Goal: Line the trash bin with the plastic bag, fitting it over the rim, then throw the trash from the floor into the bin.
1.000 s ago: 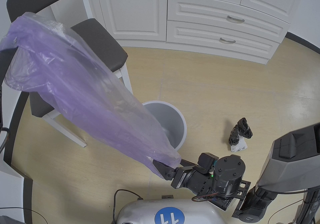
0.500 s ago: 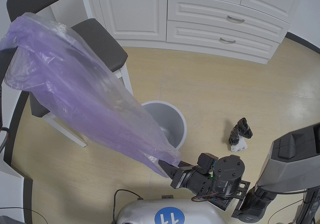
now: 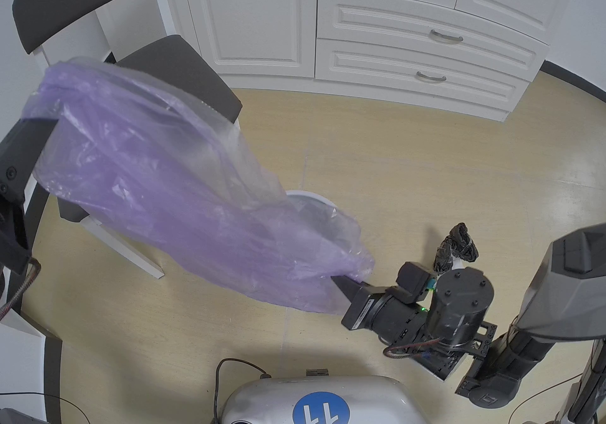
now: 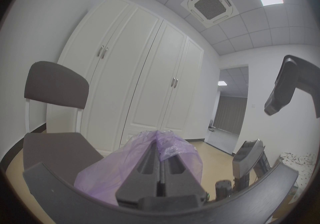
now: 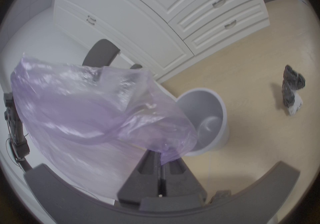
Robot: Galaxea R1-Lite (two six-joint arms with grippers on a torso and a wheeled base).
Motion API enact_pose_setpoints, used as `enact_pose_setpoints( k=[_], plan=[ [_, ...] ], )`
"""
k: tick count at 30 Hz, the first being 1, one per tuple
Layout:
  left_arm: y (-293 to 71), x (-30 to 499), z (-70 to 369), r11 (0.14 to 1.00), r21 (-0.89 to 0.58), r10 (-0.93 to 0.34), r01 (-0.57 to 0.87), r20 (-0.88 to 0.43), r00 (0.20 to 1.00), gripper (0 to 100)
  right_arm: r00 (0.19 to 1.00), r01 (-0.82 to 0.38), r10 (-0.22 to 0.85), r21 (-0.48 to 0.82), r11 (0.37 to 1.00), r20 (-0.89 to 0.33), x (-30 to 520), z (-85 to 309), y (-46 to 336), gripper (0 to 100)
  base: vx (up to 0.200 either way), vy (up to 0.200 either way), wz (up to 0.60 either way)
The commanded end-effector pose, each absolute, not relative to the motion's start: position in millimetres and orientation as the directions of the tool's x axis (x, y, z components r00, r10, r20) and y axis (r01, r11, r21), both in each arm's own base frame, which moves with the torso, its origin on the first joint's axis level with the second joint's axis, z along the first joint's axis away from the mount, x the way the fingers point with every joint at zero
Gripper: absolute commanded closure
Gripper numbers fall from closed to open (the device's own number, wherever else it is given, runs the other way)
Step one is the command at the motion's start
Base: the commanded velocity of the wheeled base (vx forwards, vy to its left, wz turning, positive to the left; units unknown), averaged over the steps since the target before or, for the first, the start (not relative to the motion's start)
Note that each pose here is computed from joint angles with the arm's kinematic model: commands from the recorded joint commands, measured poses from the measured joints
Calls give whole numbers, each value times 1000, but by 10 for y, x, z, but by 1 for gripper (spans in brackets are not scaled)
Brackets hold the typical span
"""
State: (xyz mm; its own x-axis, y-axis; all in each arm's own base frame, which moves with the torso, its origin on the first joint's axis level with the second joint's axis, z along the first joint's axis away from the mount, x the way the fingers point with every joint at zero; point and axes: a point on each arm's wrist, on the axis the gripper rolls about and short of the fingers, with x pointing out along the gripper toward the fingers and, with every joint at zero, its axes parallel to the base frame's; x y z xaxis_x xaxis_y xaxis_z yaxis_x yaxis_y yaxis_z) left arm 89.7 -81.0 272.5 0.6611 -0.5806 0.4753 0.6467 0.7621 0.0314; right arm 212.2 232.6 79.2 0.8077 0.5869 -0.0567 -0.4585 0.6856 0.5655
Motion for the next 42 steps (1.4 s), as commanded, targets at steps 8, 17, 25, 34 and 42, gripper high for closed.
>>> enact_pose_setpoints(
  k=[8, 17, 25, 34, 42],
  plan=[
    [-816, 938, 2661, 797, 13, -562, 604, 383, 733, 100, 851, -493, 508, 534, 687, 131, 2190, 1346, 2000, 100, 0, 0, 0],
    [-779, 1029, 2576, 835, 24, -534, 550, 279, 798, 100, 867, -490, 464, 482, 727, 182, 2248, 1487, 1881, 100, 0, 0, 0],
    [-746, 1103, 2490, 856, 32, -514, 515, 157, 844, 100, 901, -431, 403, 456, 779, 162, 2090, 1991, 1734, 100, 0, 0, 0],
    [-861, 1303, 2219, 858, 45, -509, 512, -70, 858, 100, 941, -329, 327, 458, 826, 86, 1706, 2611, 1531, 100, 0, 0, 0],
    [-904, 1558, 2024, 882, 55, -452, 468, -178, 874, 100, 954, -279, 299, 415, 866, 19, 1418, 2798, 1347, 100, 0, 0, 0]
  ],
)
